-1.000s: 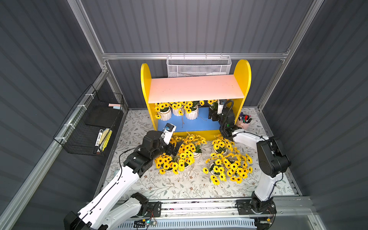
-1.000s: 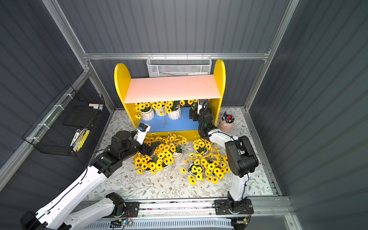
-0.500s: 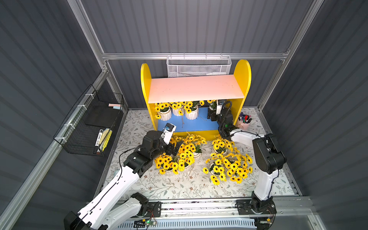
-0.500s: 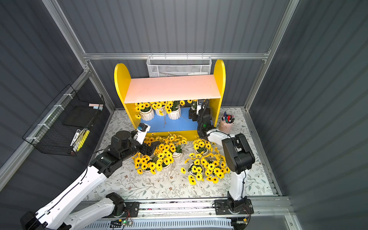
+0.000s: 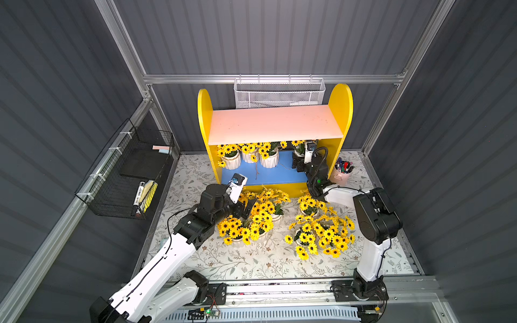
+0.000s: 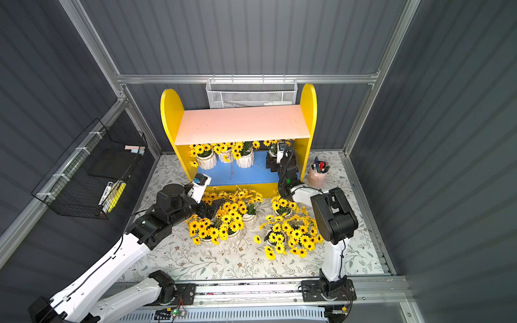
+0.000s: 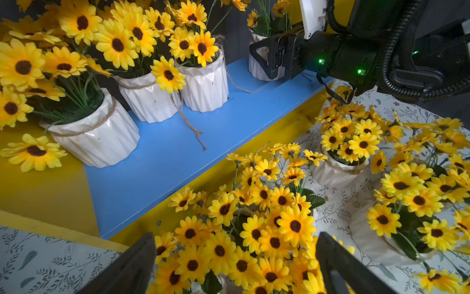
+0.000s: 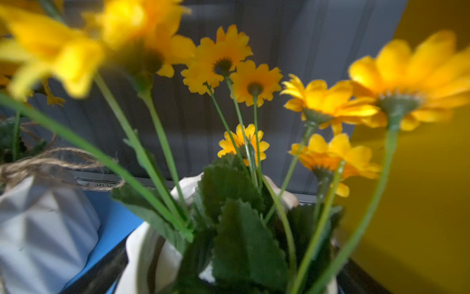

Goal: Take the sunflower pots off the shelves
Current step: Pick up the sunflower pot from the shelf.

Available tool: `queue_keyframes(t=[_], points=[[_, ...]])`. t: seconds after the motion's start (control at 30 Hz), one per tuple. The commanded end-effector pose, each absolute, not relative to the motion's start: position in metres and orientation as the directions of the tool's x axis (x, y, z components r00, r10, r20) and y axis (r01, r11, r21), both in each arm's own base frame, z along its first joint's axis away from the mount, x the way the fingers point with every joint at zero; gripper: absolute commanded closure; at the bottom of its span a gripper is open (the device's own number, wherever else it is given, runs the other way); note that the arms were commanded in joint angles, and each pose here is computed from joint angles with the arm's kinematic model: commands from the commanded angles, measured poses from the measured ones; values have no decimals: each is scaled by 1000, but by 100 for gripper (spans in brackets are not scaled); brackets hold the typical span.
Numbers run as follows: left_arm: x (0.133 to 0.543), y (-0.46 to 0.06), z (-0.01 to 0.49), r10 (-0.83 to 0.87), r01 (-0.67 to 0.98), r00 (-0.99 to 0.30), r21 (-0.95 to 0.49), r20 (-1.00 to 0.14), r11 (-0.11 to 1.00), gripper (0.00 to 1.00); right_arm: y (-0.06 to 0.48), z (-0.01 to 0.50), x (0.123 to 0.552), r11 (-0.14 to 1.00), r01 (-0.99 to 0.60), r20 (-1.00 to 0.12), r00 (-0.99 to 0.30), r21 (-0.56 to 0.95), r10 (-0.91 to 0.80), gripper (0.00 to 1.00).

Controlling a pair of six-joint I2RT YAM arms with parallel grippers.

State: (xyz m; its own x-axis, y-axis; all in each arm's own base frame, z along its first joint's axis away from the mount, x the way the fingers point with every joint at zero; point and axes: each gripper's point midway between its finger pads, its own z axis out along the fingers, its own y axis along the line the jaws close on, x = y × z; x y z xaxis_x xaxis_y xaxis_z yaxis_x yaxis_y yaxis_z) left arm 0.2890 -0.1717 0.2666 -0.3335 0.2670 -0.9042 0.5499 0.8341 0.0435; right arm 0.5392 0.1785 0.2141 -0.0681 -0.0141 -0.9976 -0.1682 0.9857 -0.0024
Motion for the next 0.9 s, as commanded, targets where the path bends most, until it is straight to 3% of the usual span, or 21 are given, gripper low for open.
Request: queue_keyframes(t=[0.0,0.17,0.37,0.5,0.67,0.87], points=[[288,-170,270,271,552,-311,59,-911,832,1,182,242,529,978,-209,-1000,17,-8,-4,26],[288,-171,270,269,555,-311,56,-911,830,1,198,253,510,958,-287,-999,39,-15,-4,43],[288,-171,269,270,556,-311,56,-911,829,1,221,256,484,934,-354,-998,60,-48,-28,73],[288,-171,269,268,556,-311,54,-912,829,0,222,256,481,932,-360,-998,66,-40,-17,88],[288,-171,270,268,555,-309,56,-913,830,1,223,268,473,927,-374,-996,91,-35,-1,99],[288,-171,269,266,554,-310,54,-913,831,1,228,293,454,916,-396,-990,139,-61,-5,100]])
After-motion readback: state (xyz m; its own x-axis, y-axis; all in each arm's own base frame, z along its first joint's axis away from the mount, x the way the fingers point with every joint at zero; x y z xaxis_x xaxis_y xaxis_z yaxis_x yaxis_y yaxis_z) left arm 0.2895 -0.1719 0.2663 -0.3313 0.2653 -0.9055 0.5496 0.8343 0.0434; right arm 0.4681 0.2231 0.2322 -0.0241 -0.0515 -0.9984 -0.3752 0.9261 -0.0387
